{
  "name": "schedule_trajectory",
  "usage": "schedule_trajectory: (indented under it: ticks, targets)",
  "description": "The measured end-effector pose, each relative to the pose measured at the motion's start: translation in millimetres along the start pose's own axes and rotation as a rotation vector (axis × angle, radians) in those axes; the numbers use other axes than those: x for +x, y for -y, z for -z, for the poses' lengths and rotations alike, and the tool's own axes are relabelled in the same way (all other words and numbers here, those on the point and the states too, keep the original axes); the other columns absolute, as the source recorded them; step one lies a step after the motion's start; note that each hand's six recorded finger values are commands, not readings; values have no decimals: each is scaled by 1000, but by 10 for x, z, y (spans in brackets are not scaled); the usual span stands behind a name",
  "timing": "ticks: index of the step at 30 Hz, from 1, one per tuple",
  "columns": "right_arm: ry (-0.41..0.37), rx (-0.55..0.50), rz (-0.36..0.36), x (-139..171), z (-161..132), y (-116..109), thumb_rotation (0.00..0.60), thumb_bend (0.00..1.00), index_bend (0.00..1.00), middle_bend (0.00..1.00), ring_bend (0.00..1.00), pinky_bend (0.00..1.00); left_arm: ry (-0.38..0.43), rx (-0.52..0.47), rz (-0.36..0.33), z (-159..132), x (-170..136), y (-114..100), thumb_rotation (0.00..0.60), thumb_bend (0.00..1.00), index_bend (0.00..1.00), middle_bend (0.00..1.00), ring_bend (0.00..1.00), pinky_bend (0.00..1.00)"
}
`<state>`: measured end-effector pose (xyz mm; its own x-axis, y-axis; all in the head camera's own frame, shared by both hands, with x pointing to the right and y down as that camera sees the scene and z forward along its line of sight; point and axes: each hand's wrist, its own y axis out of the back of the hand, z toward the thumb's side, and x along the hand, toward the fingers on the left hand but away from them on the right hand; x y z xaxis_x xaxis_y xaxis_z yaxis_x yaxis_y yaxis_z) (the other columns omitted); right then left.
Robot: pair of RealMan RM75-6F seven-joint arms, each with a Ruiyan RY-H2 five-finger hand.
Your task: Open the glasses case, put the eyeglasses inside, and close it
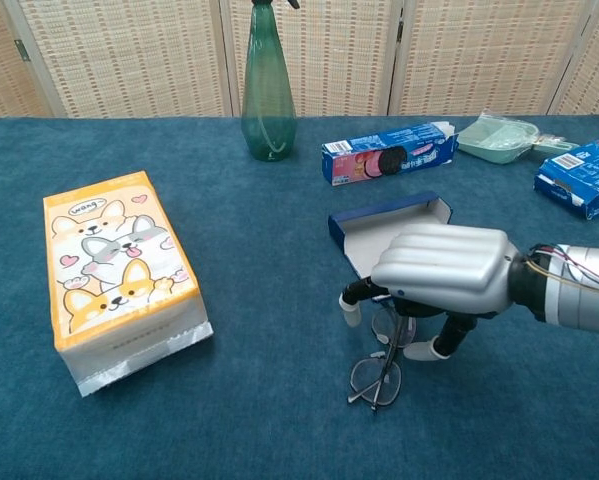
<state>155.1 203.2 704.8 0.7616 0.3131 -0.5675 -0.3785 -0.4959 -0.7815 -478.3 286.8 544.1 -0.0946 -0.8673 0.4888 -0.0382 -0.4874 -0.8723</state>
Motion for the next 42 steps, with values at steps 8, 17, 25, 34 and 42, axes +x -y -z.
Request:
schedule_trajectory:
  ticks: [8, 17, 25, 34, 42]
  targets:
    - [4, 20, -17, -45, 5, 96, 600, 391, 417, 1000, 1000, 897, -6, 0, 0, 18, -12, 0, 600, 130, 0, 0, 0, 158]
    - [-3, 14, 7, -63, -22, 74, 600, 409, 452, 1000, 1000, 897, -7, 2, 6, 25, -12, 14, 600, 129, 0, 0, 0, 158]
    - [-8, 18, -8, -91, -69, 120, 600, 411, 542, 1000, 1000, 897, -14, 0, 10, 44, -23, 20, 600, 129, 0, 0, 0, 158]
    - [14, 4, 12, -116, -38, 90, 600, 445, 591, 1000, 1000, 897, -16, -3, 11, 68, -32, 27, 600, 130, 0, 0, 0, 158]
    - [88, -14, 66, -74, 175, -67, 600, 449, 591, 1000, 1000, 897, -13, -5, 11, 72, -23, 38, 600, 130, 0, 0, 0, 158]
